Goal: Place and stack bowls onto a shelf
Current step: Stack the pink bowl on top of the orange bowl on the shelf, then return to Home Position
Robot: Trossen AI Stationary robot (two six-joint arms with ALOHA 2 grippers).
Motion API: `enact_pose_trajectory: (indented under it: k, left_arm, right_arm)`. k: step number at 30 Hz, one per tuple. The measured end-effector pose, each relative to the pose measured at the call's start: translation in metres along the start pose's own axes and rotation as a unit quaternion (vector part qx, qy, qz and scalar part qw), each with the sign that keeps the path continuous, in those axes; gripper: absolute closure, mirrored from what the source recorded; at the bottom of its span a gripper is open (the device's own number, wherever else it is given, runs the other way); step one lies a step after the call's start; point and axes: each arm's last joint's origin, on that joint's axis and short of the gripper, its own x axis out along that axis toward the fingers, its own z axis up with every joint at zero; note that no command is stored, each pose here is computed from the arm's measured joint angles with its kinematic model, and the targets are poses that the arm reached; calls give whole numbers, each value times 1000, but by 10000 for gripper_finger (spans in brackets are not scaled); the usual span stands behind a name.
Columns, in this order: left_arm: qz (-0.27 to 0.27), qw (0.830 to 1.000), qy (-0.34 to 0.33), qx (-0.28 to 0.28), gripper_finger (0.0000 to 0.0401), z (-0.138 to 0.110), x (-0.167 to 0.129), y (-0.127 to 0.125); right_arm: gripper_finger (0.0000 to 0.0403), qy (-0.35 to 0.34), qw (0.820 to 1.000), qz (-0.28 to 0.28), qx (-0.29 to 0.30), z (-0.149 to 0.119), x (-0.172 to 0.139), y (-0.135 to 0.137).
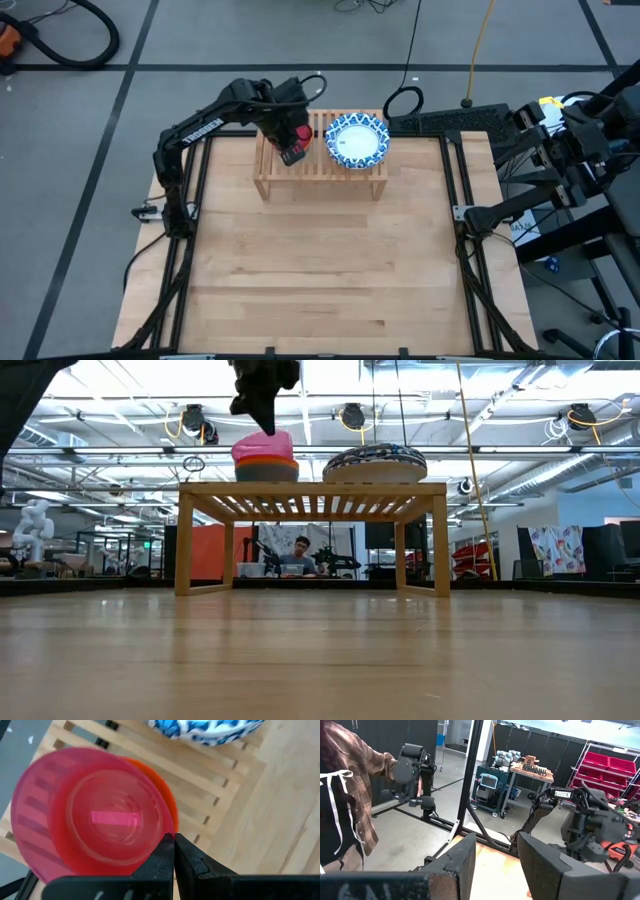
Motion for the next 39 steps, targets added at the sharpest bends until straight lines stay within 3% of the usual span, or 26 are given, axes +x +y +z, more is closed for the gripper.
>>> enact_pose_trajectory:
  k: [9, 25, 39]
  left_arm:
    - [0, 999, 40, 22, 399, 6, 24, 2]
    - [-6, 994, 36, 102, 344, 6, 24, -7]
    - [7, 995, -35, 93, 334, -2, -13, -14]
  right_arm:
    - [261, 0, 1000, 0, 0, 0, 0, 0]
    - [261, 0, 1000, 0, 0, 0, 0, 0]
    - [261, 0, 1000, 0, -1, 0, 0, 0]
